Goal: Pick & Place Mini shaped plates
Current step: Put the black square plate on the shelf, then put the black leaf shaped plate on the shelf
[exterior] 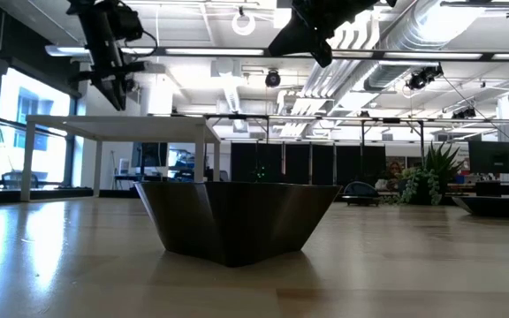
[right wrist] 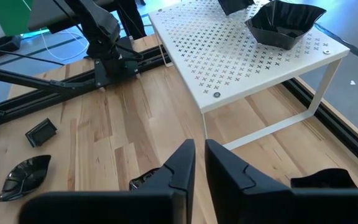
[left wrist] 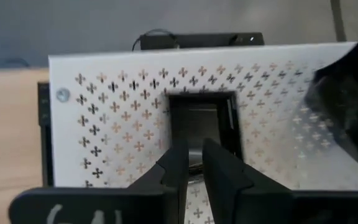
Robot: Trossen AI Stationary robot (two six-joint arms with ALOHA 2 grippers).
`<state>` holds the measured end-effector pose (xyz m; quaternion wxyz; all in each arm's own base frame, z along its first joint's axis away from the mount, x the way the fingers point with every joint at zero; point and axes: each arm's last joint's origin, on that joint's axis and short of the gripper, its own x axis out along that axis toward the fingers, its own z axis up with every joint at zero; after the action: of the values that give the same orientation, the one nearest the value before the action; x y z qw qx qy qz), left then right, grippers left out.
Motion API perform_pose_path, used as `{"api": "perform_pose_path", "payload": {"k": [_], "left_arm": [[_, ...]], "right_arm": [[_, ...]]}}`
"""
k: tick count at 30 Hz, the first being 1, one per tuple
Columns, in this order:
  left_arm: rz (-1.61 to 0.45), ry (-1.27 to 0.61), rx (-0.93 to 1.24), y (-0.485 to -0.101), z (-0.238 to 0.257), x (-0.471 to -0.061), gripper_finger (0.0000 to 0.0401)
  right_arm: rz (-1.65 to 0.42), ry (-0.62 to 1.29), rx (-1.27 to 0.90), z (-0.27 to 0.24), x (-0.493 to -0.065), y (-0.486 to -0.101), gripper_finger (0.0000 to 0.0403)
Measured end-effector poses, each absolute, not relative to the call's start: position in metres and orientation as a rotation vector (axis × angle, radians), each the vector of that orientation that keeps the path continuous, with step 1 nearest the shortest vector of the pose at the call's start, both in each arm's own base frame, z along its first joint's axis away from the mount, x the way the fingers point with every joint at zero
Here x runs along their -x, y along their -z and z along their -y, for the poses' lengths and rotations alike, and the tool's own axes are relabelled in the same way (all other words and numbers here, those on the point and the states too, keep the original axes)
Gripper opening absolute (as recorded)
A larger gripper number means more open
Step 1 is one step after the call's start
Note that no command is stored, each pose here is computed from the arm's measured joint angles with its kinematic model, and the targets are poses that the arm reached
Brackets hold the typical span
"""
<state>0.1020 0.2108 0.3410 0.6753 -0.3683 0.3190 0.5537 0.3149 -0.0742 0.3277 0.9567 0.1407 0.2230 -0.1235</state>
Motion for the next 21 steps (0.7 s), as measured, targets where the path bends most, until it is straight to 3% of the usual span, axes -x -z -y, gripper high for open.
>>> {"api": "perform_pose_path", "payload": {"k": [7, 13, 21], "left_arm": [[-0.671, -1.229, 0.779, -0.356, -0.199, -0.097, 0.0005], [-0.607, -1.149, 0.606, -0.376, -0.17, -0.101, 0.0001], [-0.482, -0.879, 0.454, -0.38, -0.119, -0.135, 0.0001]], "right_arm": [[-0.454, 0.251, -0.288, 0.074, -0.315, -0.328, 0.0028], [-0.531, 0.247, -0.226, 0.074, -0.304, -0.328, 0.0027], [-0.637, 0.258, -0.171, 0.077, -0.275, -0.335, 0.0014]]}}
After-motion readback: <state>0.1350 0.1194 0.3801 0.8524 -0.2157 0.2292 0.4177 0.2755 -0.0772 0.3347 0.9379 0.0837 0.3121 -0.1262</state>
